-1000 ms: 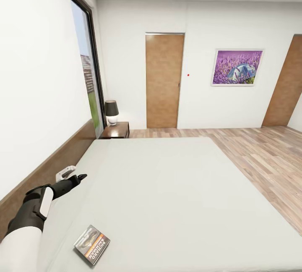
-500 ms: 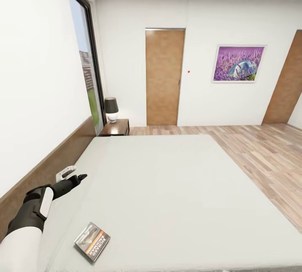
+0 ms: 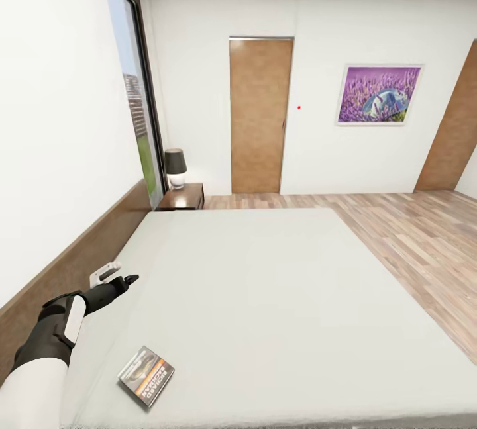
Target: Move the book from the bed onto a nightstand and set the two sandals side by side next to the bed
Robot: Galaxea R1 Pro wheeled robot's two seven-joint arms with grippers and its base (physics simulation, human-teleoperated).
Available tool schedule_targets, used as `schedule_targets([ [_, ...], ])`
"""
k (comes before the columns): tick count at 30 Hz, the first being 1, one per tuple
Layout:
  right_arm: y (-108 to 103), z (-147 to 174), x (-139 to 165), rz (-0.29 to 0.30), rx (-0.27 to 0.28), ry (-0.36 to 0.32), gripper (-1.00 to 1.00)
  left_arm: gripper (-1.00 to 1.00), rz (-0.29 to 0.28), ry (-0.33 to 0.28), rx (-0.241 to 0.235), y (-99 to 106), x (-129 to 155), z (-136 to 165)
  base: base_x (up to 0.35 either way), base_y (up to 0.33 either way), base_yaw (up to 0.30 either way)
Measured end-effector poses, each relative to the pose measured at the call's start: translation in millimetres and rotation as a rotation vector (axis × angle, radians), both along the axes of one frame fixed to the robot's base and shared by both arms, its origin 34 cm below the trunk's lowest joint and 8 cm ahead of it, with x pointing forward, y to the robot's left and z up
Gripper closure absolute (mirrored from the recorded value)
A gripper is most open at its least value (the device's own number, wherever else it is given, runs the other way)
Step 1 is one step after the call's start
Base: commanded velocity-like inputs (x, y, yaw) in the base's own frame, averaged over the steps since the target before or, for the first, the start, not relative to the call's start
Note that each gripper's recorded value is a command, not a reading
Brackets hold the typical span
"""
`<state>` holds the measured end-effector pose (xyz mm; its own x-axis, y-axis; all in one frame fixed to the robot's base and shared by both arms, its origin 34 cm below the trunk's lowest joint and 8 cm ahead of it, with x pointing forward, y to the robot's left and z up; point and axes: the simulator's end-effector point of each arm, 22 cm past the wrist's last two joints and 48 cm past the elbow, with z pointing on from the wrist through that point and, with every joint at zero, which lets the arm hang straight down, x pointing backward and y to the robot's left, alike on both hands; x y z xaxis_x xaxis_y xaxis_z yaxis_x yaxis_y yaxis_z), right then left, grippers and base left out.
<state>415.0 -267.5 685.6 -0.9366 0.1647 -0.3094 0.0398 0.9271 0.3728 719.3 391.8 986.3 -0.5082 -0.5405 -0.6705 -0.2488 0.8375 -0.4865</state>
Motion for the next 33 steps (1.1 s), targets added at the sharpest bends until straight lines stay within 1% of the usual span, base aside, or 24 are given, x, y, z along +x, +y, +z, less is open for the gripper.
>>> schedule_targets([
  [5,0.7,-3.1,-5.2,0.003,0.003,0.020,-1.00,-1.00,-0.005,0.008,-0.007,-5.7,0.2,-6.0,0.000,0.000,0.031],
  [8,1.0,-4.6,-7.3,0.005,0.003,0.028,-1.00,-1.00,-0.012,0.012,-0.018,-14.4,1.1,-10.2,0.000,0.000,0.067],
  [10,2.0,-6.5,-11.5,0.004,0.007,0.051,-1.00,-1.00,-0.021,0.016,-0.030,-25.0,1.7,-14.3,0.000,0.000,0.071],
  [11,2.3,-7.2,-13.1,0.003,0.009,0.060,-1.00,-1.00,-0.022,0.018,-0.033,-27.1,1.8,-15.6,0.000,0.000,0.080],
  [13,3.6,-9.7,-21.5,0.000,0.018,0.106,-1.00,-1.00,-0.026,0.022,-0.038,-32.2,1.9,-18.6,0.000,0.000,0.087],
  [17,4.2,-11.7,-27.7,-0.003,0.027,0.142,-1.00,-1.00,-0.024,0.029,-0.041,-32.8,1.5,-22.8,0.000,0.000,0.096],
  [19,7.7,-11.1,-28.9,0.001,0.044,0.146,-1.00,-1.00,-0.022,0.031,-0.043,-32.1,1.2,-24.8,0.000,0.000,0.094],
  [22,20.9,-5.0,-29.1,0.022,0.114,0.136,-1.00,-1.00,-0.004,0.034,-0.054,-26.7,-0.3,-28.0,0.000,0.000,0.090],
  [24,24.8,-3.5,-29.1,0.029,0.133,0.131,-1.00,-1.00,0.009,0.036,-0.062,-23.1,-1.5,-30.2,0.000,0.000,0.090],
  [27,26.8,-2.9,-29.9,0.034,0.147,0.130,-1.00,-1.00,0.018,0.039,-0.070,-20.8,-2.4,-33.3,0.000,0.000,0.091],
  [31,24.0,-3.9,-32.2,0.033,0.150,0.135,-1.00,-1.00,0.022,0.045,-0.075,-21.3,-3.0,-37.4,0.000,0.000,0.091],
  [33,11.8,-2.8,-33.0,0.028,0.148,0.134,-1.00,-1.00,0.021,0.048,-0.078,-22.8,-3.1,-39.6,0.000,0.000,0.089],
])
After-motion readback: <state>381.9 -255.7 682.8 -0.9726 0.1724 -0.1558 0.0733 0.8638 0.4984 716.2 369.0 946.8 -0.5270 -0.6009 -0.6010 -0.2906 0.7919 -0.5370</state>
